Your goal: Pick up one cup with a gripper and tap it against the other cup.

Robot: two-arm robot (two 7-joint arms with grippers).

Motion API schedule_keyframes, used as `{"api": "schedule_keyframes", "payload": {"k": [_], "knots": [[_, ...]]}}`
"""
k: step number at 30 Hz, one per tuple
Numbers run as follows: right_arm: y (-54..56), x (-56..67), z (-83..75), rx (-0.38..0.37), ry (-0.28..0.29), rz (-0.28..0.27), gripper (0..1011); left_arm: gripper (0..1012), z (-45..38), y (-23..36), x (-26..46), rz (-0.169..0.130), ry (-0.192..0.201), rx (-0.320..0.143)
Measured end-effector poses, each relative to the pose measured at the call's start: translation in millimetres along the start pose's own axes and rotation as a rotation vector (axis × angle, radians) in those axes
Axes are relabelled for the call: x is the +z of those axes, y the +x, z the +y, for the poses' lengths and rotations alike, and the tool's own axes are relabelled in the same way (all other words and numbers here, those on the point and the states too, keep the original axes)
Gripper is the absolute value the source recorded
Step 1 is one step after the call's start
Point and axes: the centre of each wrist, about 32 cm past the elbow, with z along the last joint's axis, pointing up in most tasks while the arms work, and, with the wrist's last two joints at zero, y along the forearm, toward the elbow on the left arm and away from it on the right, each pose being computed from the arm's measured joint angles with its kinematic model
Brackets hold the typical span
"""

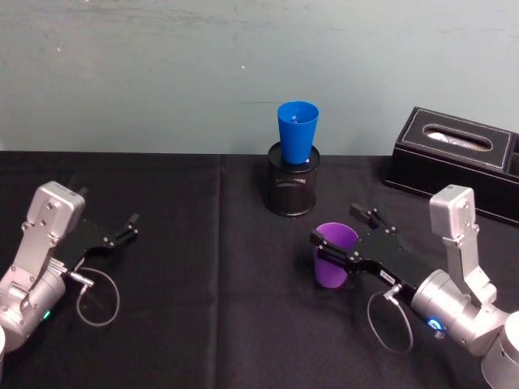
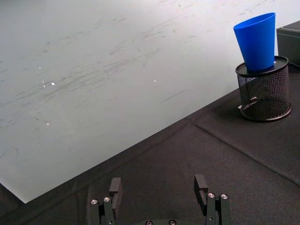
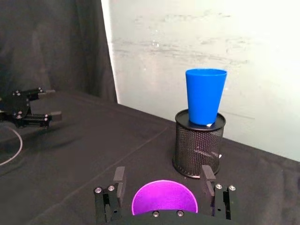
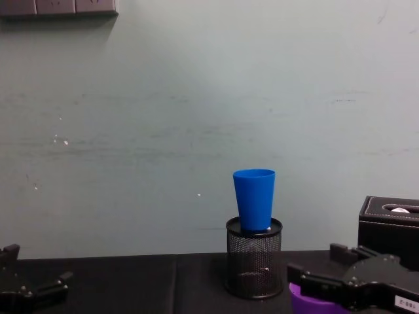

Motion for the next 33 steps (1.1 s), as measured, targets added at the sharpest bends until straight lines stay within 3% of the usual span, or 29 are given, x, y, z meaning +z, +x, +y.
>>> {"api": "schedule_keyframes", "payload": {"k": [13, 24, 33], "knots": [[0.7, 0.5, -2.0, -0.048, 0.026, -0.003, 1003, 1011, 0.0, 0.0, 0.1, 0.000, 0.000, 0.000], [12.0, 3.1, -9.1, -0.245, 0.034, -0.043, 1003, 1011, 0.0, 0.0, 0.0, 0.000, 0.000, 0.000], [17.2, -4.3, -9.0, -0.346, -0.023, -0.030, 1003, 1011, 0.0, 0.0, 0.0, 0.000, 0.000, 0.000]]}}
